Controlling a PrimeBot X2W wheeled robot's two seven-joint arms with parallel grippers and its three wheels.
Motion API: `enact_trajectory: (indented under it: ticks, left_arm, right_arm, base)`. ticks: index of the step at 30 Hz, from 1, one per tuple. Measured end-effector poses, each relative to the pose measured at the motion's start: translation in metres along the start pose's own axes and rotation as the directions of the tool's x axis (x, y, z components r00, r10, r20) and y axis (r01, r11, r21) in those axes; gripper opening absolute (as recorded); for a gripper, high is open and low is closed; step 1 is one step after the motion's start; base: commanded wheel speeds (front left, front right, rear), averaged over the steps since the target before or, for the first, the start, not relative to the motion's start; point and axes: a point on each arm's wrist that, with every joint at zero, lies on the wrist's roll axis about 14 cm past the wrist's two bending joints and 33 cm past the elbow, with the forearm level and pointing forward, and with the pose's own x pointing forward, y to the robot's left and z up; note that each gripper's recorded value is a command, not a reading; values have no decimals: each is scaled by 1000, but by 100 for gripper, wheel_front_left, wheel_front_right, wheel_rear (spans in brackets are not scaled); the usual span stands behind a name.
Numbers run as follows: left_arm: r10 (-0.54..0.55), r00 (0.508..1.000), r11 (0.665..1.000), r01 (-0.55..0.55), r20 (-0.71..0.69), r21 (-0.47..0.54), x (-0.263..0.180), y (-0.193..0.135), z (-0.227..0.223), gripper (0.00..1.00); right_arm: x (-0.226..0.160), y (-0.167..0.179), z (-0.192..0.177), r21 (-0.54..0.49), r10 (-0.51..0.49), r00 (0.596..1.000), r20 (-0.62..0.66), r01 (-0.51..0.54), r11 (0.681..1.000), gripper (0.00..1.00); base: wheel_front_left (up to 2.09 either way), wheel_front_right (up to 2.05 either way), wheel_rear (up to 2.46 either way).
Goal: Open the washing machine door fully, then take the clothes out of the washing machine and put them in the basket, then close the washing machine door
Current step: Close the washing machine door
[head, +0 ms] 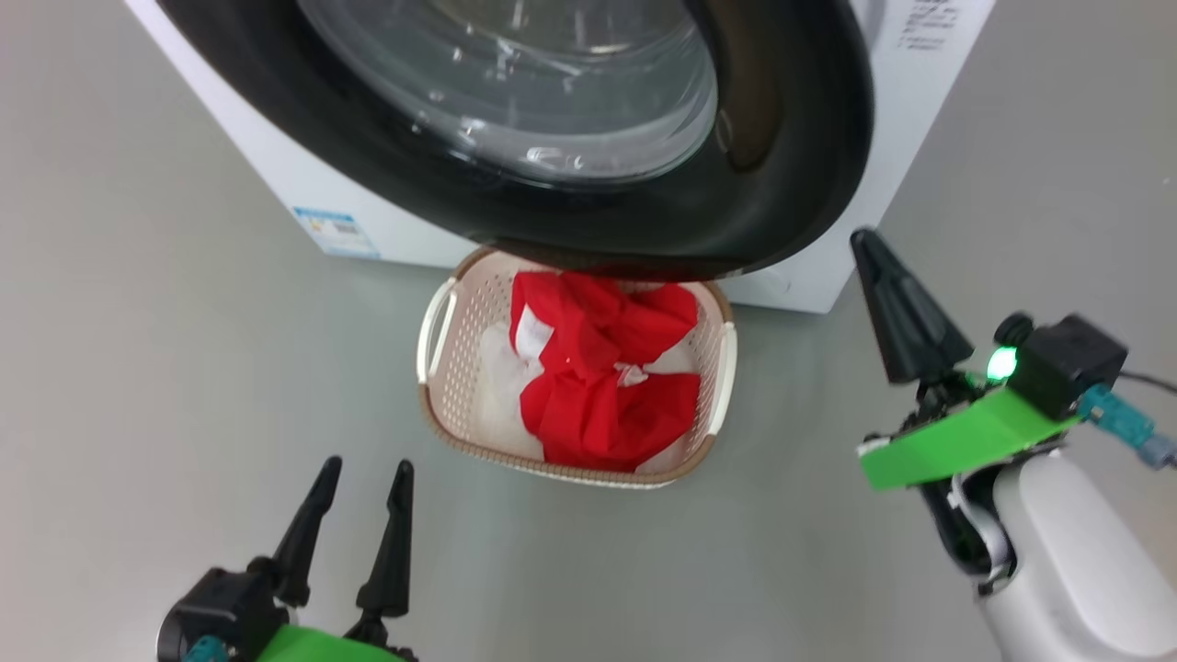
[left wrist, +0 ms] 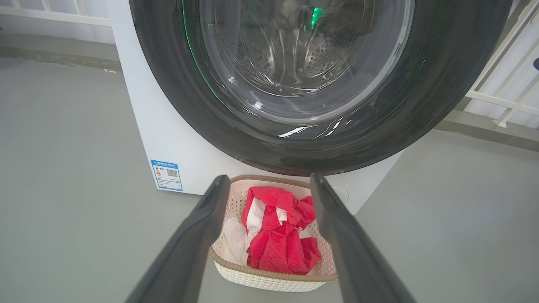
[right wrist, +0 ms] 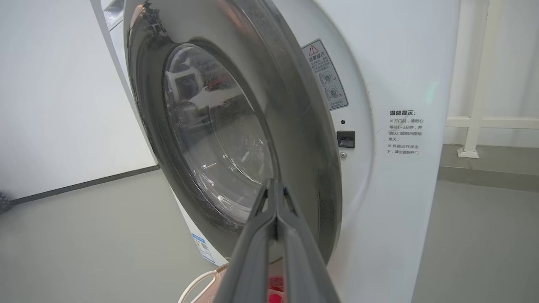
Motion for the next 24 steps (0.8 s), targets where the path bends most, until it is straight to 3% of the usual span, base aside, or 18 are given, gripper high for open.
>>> enact_trajectory:
  ticks: [24]
  left_arm:
    - [46,998,999,-47,-43,-25,38,16,-17,100]
  right_arm:
    - [79,-22,-41,74,34,999,13,-35,997,0]
  base:
    - [0,0,0]
